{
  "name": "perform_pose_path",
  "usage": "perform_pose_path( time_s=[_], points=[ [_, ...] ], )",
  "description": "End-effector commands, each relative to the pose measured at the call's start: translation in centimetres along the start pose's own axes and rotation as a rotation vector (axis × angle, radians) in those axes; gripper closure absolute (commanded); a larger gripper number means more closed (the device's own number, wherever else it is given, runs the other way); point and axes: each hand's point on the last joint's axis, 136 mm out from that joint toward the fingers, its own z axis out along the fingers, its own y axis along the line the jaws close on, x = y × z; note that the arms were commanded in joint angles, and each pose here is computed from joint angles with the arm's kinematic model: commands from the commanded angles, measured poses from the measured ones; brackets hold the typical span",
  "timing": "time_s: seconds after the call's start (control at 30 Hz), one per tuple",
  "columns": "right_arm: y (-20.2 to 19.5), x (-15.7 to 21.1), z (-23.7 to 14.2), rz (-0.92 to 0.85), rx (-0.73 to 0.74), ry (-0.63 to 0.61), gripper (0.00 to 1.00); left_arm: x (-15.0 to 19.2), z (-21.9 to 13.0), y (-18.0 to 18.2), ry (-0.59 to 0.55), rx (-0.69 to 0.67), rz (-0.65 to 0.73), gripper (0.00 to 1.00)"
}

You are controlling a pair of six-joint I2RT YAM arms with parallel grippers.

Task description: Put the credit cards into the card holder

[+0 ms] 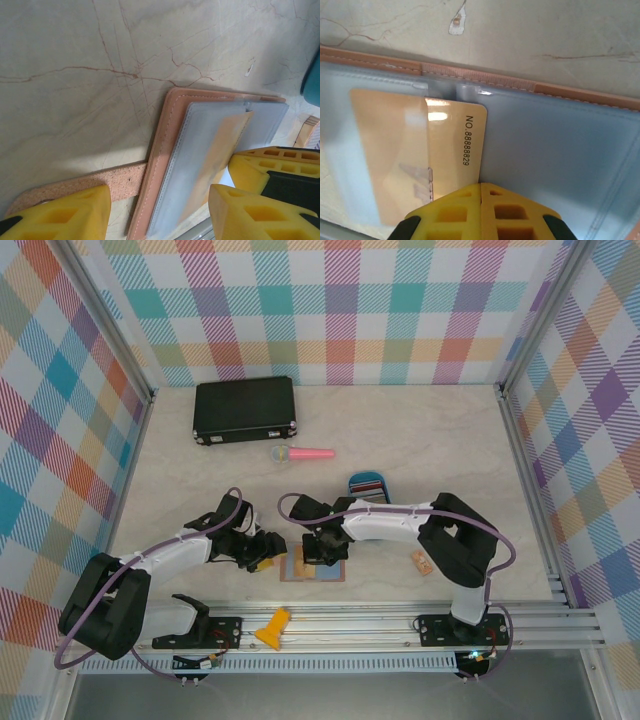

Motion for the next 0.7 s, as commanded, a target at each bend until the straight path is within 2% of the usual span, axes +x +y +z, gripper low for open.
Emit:
perform_pose_path(
  time_s=[0.0, 0.53, 0.67],
  points=[
    [0.6, -0.3, -0.1, 0.013, -0.021, 0.007, 1.00, 1.4, 0.4, 3.6, 0.039, -0.126, -0.057, 0.45],
    [1.8, -0.4, 0.6, 0.022, -0.108, 0.026, 0.98, 1.5, 0.4, 3.6, 0.041, -0.127, -0.055, 0.45],
    [1.6, -0.6, -0.7, 0.014, -0.096, -0.006, 0.98, 1.6, 0.5, 3.6, 0.043, -0.128, -0.057, 0.45]
  ],
)
